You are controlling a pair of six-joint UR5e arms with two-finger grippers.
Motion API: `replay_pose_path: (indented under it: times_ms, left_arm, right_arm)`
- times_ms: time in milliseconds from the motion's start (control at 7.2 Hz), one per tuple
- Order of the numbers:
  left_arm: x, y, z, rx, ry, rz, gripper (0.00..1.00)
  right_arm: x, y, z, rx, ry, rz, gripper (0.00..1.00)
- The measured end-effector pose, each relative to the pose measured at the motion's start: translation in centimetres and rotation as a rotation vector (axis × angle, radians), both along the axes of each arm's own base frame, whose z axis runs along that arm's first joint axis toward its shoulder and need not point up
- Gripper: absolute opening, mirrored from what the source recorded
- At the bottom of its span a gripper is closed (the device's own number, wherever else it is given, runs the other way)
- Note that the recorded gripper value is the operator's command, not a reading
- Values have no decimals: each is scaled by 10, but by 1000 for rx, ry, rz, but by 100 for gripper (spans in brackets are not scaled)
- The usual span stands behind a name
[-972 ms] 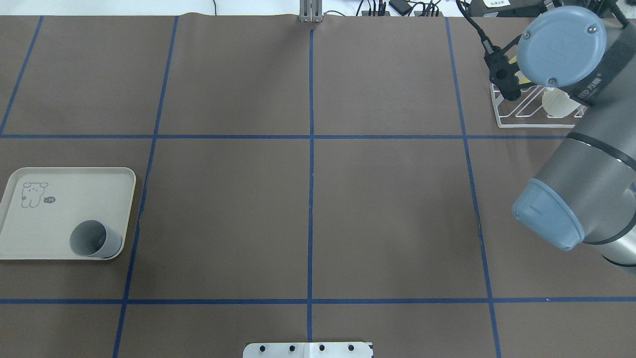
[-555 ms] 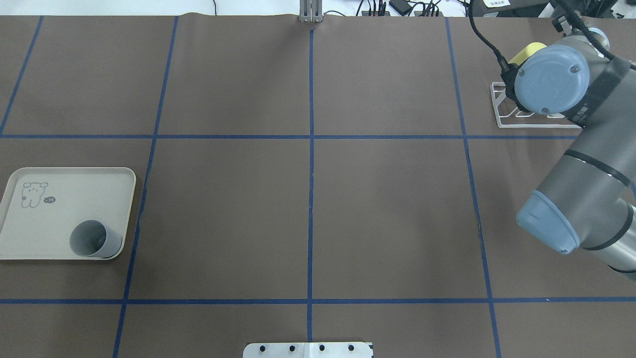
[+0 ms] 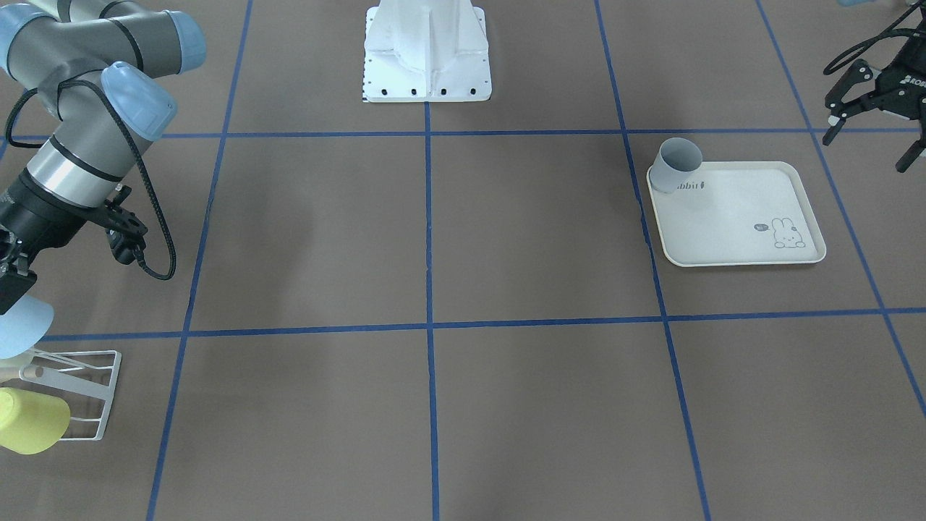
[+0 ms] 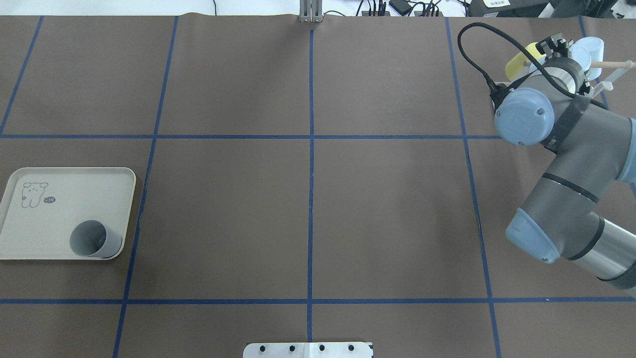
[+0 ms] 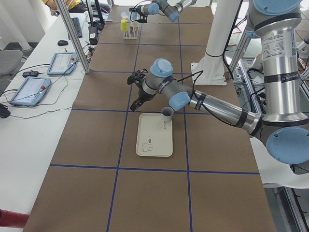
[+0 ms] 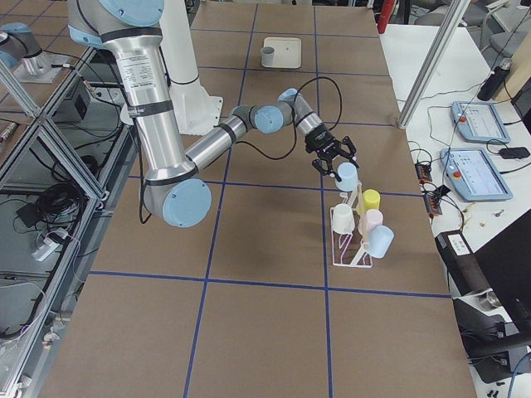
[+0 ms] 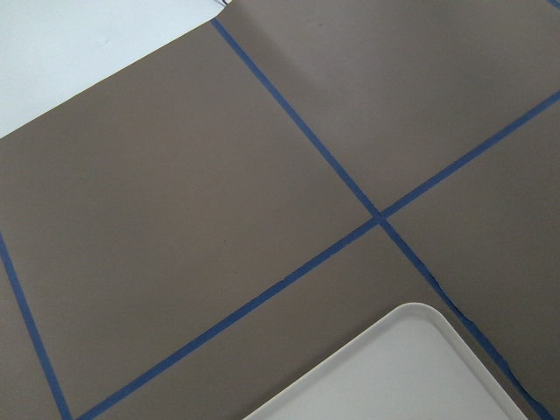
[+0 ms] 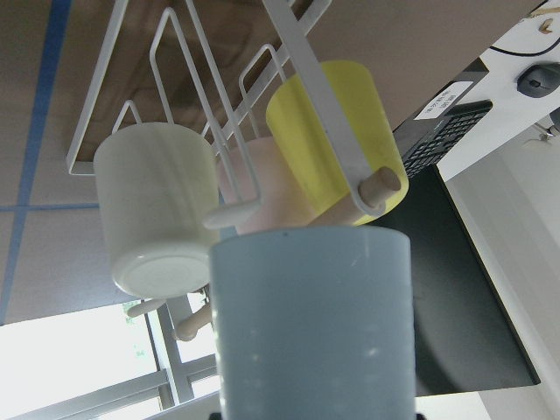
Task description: Transfer IKEA cup to right arm and place on rack
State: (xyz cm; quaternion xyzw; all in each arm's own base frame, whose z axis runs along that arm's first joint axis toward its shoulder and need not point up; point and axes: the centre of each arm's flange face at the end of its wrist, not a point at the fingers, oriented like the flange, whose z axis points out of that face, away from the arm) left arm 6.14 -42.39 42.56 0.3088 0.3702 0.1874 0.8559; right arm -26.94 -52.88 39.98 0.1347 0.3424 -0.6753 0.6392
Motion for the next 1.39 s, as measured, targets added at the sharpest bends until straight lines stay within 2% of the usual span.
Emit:
replay_pose_path:
  times_ms: [972, 1111, 1249, 1388]
  left_arm:
    - [0, 0, -2, 3, 2, -1, 100]
    - [0, 0, -2, 3, 2, -1, 100]
    - [0, 0, -3, 0, 6, -4, 100]
    - [0, 0, -4, -5, 12, -10, 100]
  right_arm:
    - [-18, 9, 28, -25, 32, -15, 30]
    - [-20, 8, 31, -30, 37, -17, 34]
    - [-23, 7, 37, -35, 44, -18, 48]
    - [-26, 5, 42, -36, 50, -22, 66]
